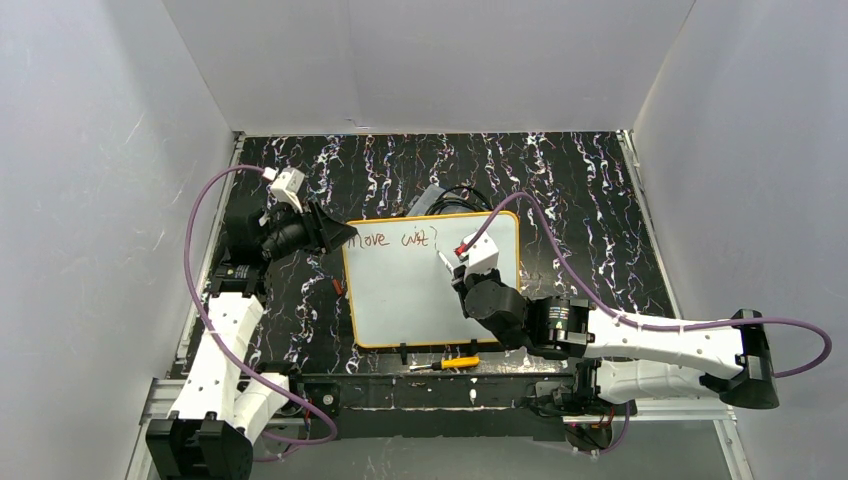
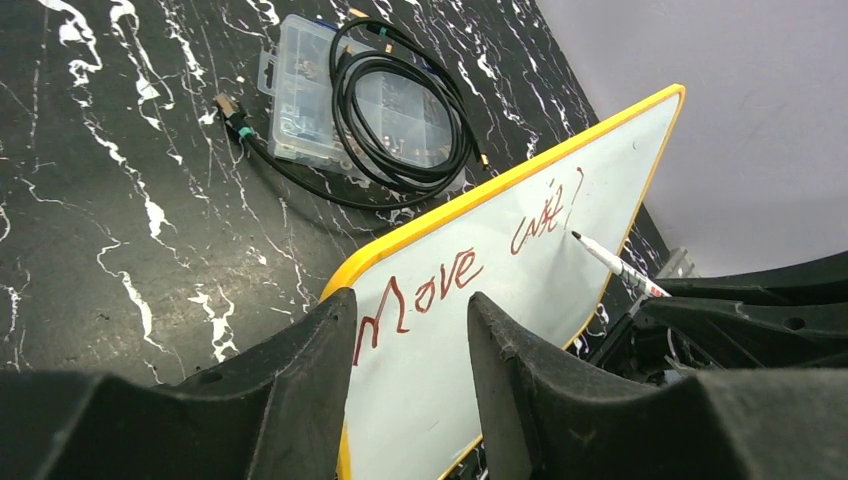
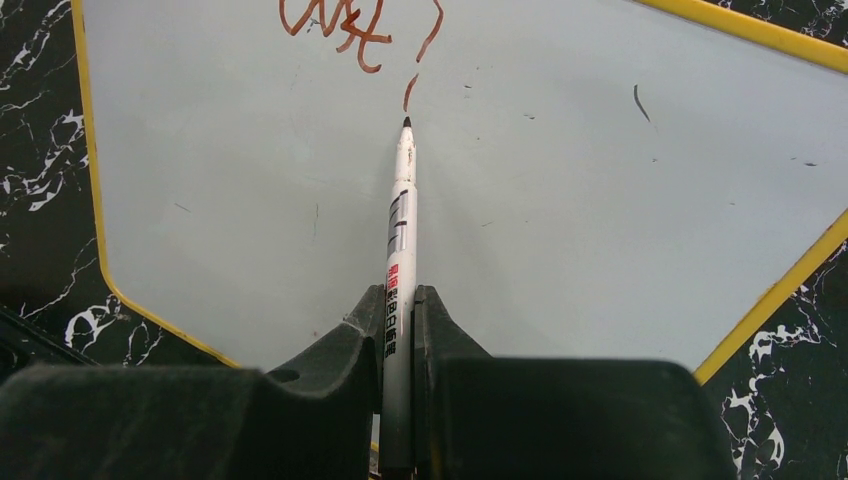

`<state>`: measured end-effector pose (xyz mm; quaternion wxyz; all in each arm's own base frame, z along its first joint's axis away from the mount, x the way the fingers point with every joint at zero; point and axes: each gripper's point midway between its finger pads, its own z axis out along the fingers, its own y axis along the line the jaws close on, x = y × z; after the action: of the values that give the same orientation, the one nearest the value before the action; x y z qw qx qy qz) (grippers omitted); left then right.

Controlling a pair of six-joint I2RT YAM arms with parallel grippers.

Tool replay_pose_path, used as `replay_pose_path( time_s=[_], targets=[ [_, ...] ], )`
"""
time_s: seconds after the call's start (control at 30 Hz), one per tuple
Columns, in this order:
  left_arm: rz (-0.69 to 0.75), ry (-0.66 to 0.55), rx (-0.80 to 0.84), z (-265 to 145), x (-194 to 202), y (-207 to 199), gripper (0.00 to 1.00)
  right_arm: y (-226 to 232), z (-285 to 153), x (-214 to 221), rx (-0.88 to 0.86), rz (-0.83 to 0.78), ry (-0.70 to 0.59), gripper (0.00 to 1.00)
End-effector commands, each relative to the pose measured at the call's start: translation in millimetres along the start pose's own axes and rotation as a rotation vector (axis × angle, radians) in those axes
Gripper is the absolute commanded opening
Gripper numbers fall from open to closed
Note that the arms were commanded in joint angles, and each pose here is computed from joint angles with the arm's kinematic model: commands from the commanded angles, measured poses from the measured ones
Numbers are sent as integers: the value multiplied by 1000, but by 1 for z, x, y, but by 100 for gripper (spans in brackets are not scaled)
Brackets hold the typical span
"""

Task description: Write a sentence on the whiteboard

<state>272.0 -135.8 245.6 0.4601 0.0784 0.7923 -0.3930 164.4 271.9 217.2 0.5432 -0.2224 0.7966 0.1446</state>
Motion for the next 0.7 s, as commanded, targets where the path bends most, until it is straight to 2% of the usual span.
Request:
replay_pose_path(
  time_s=[0.0, 0.33, 0.47, 0.67],
  targets=[
    [27, -26, -70, -5, -4, 8, 44, -3, -2, -8, 7, 34, -31, 1],
    [5, -30, -113, -4, -4, 16, 47, -2, -2, -10, 4, 39, -39, 1],
    [-2, -18, -53, 0, -2, 8, 47, -3, -2, -14, 8, 41, -51, 1],
    [-21, 8, 28, 6, 0, -1, 41, -4, 0, -15, 30, 29, -55, 1]
  ],
)
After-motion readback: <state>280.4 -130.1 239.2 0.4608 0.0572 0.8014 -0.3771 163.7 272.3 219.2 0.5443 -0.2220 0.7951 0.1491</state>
